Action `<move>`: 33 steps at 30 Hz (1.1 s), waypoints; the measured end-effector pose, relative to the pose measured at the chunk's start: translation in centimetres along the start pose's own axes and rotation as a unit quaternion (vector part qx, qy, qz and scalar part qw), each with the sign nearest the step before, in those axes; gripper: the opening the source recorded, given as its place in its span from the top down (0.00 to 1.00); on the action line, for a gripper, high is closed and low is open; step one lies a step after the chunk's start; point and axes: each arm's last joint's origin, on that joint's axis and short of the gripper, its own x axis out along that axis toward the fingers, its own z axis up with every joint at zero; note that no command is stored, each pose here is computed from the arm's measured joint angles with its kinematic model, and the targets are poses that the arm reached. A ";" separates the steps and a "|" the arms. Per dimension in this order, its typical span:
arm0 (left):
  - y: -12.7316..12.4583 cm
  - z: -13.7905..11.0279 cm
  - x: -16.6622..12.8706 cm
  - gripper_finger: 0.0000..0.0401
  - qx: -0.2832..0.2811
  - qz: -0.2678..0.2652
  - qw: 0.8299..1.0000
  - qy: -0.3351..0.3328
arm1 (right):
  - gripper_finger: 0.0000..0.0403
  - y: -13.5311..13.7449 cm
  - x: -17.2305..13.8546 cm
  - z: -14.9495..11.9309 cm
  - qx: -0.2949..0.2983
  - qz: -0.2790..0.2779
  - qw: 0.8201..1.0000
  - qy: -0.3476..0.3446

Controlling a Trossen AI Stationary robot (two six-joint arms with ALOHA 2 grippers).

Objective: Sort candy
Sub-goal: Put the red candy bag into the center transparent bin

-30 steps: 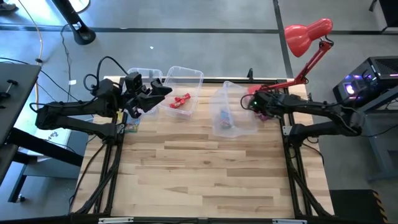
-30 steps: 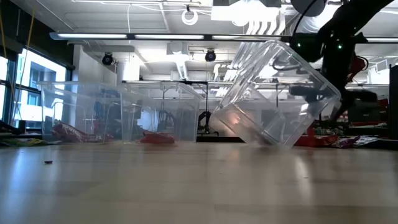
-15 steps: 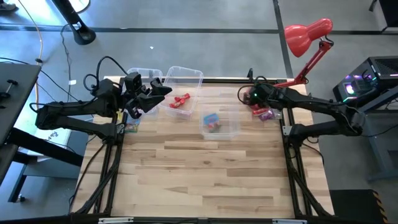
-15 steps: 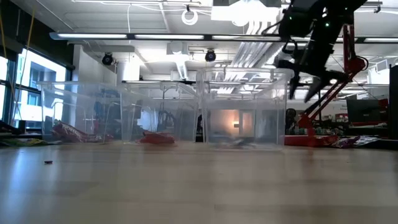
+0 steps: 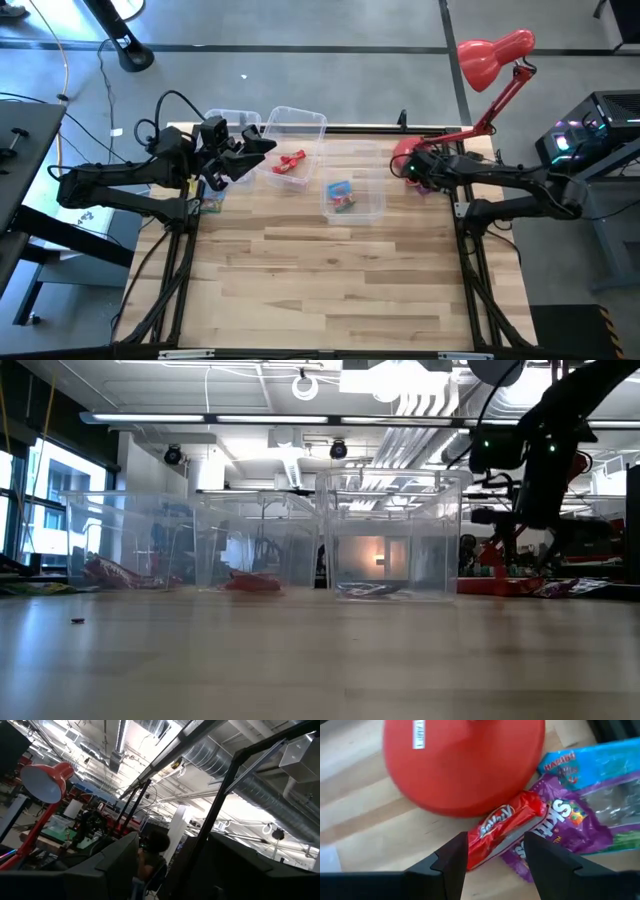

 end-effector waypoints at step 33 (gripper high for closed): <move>0.0 0.0 0.0 0.42 0.003 0.003 1.000 0.001 | 0.99 -0.3 0.3 -2.7 -0.081 0.123 0.987 0.066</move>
